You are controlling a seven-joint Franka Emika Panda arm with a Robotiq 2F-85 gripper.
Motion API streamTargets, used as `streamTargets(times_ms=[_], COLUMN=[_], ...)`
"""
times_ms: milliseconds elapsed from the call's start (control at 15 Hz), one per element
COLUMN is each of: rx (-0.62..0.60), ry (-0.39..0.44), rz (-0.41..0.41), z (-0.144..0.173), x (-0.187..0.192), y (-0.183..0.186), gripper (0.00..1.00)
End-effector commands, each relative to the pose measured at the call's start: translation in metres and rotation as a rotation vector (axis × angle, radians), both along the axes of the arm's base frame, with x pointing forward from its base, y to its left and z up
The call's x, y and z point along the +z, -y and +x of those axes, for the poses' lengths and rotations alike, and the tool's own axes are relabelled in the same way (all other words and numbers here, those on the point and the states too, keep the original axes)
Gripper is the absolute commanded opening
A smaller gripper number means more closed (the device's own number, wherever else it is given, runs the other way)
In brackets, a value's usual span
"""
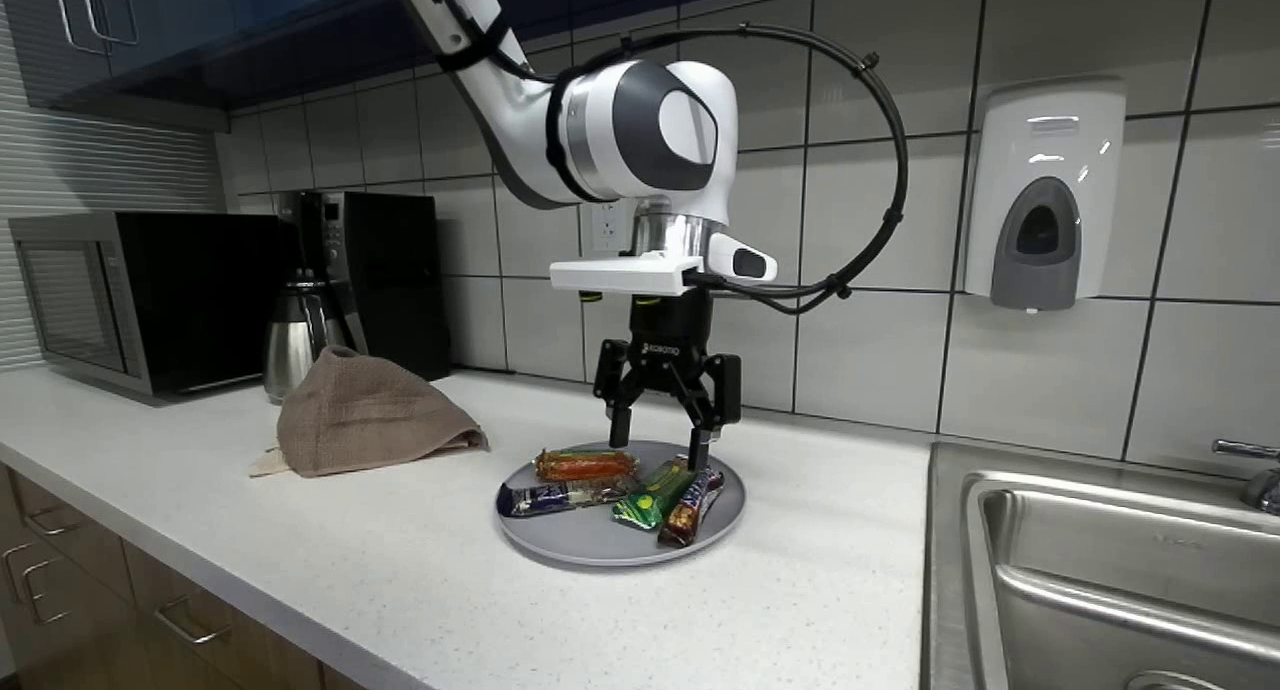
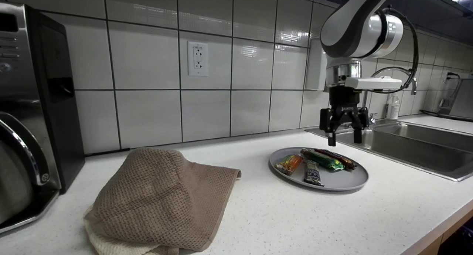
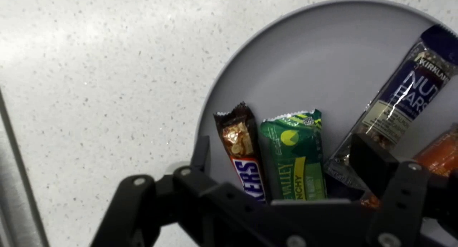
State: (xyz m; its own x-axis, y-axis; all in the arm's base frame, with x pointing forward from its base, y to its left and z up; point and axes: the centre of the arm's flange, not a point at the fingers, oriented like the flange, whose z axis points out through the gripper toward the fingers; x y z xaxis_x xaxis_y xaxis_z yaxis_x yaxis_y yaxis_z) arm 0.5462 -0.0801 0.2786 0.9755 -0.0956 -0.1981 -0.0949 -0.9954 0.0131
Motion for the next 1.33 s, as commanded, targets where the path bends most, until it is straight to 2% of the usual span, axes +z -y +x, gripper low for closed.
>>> streamTargets(times_ms=[0,667,1200,1267], rx=[-0.019,-0.053,-0.051,-0.042], ry=[0.003,0.003,0.023,-0.01], rz=[-0.02,-0.035,-0.055,-0.024], z=[-0.033,-0.088,-0.137,-0.114], x=[0.012,0.019,0.029,0.018], y=[-0.009,-0.024,-0.052,-0.039], gripper=[1.0,1.0,1.0,1.0])
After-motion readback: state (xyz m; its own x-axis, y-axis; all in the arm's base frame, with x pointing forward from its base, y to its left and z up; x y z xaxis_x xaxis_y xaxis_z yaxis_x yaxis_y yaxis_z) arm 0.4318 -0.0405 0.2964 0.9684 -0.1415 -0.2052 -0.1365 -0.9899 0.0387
